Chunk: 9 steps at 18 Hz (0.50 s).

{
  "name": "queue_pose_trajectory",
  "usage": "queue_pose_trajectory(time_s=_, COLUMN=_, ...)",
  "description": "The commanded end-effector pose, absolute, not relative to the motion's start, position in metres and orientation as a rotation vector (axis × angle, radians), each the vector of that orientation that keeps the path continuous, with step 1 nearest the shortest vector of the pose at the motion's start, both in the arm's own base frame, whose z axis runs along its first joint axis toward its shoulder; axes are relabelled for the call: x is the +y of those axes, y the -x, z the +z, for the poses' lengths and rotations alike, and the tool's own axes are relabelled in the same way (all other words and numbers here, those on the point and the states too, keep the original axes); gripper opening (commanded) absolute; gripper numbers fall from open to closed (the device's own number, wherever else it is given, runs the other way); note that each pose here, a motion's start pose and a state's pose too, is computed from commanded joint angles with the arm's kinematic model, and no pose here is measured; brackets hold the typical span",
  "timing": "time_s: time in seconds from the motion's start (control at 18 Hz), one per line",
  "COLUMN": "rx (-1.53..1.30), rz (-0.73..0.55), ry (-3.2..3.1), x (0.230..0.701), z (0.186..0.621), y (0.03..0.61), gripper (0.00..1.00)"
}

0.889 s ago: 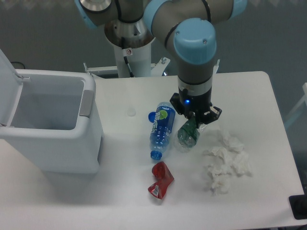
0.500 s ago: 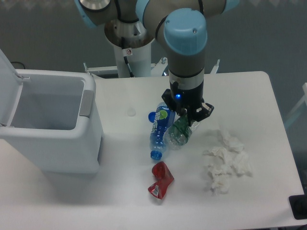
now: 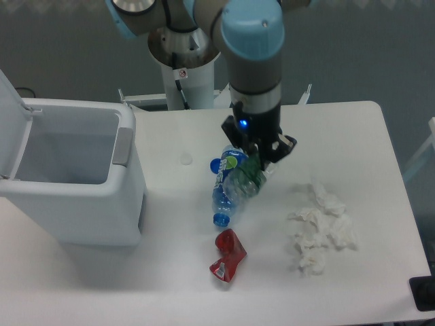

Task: Place the plastic bottle in the trash can
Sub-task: 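Lift the green bottle and carry it over the white trash bin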

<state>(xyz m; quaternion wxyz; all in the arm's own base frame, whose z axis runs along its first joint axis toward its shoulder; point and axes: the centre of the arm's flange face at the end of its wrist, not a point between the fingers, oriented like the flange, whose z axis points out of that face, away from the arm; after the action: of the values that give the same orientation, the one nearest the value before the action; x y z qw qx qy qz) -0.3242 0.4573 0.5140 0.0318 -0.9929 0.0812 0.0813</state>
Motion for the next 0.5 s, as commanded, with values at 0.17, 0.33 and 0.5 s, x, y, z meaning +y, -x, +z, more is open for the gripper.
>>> queue_pose_trajectory(time_s=0.17, rx=0.28, rz=0.265, ry=3.013, x=0.463, z=0.54, y=0.276, gripper=0.3)
queue_pose_trajectory(time_s=0.33, rx=0.322, rz=0.273, ry=2.961, x=0.479, z=0.557, y=0.223, gripper=0.3)
queue_pose_trajectory(time_s=0.5, rx=0.308, rz=0.237, ry=2.895, x=0.494, z=0.572, y=0.183, gripper=0.3)
